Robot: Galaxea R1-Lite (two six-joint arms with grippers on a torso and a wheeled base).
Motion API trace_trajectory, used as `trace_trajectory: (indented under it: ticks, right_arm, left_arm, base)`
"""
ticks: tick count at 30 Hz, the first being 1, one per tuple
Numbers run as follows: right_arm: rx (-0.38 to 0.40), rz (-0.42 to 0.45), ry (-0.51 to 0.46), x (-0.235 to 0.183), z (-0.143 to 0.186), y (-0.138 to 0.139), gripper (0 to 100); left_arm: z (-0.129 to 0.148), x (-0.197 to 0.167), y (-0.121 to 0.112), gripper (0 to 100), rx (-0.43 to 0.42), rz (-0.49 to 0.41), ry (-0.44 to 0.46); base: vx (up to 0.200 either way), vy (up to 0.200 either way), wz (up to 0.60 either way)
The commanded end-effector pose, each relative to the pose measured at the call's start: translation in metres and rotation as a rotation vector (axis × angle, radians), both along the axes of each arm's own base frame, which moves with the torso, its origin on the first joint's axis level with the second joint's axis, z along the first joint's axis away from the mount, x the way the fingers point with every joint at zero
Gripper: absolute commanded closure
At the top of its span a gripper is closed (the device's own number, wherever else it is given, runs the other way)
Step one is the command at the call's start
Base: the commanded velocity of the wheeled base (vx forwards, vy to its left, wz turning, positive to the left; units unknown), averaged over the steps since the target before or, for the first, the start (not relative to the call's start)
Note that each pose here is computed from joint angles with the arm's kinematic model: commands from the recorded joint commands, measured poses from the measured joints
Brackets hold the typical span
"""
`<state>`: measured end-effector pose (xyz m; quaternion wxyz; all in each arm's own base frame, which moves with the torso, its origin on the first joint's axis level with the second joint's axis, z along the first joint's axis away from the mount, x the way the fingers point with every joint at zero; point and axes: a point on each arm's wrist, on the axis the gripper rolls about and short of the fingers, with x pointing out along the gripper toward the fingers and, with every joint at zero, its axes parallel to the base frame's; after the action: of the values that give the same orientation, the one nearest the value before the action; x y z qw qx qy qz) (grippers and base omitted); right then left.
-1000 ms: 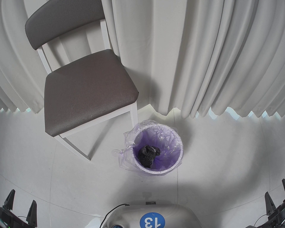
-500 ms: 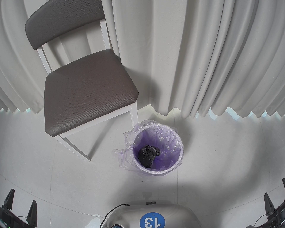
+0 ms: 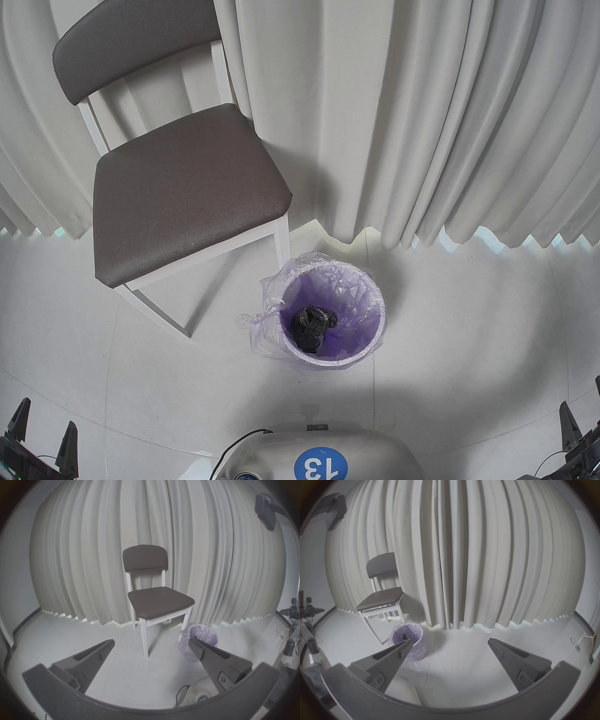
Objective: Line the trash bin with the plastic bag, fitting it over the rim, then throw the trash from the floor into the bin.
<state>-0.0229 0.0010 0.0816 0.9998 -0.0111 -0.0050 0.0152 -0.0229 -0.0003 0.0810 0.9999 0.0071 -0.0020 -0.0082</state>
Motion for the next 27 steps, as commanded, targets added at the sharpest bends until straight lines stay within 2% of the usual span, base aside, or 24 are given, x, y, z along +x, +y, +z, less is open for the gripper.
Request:
trace_trajectory:
  ticks: [1, 27]
  right_arm:
    - [-0.004, 0.012, 0.002, 0.0001, -0.0053, 0.0003, 0]
    - [0.016, 0.02, 0.003, 0.0001, -0.0053, 0.0004, 0]
  left_arm:
    - [-0.0053, 0.0001, 0.0, 0, 0.001, 0.0, 0.002]
    - [-0.0053, 0.0001, 0.0, 0, 0.001, -0.002, 0.002]
  base:
    - [0.0, 0.0, 0.0]
    - [0.0, 0.0, 0.0]
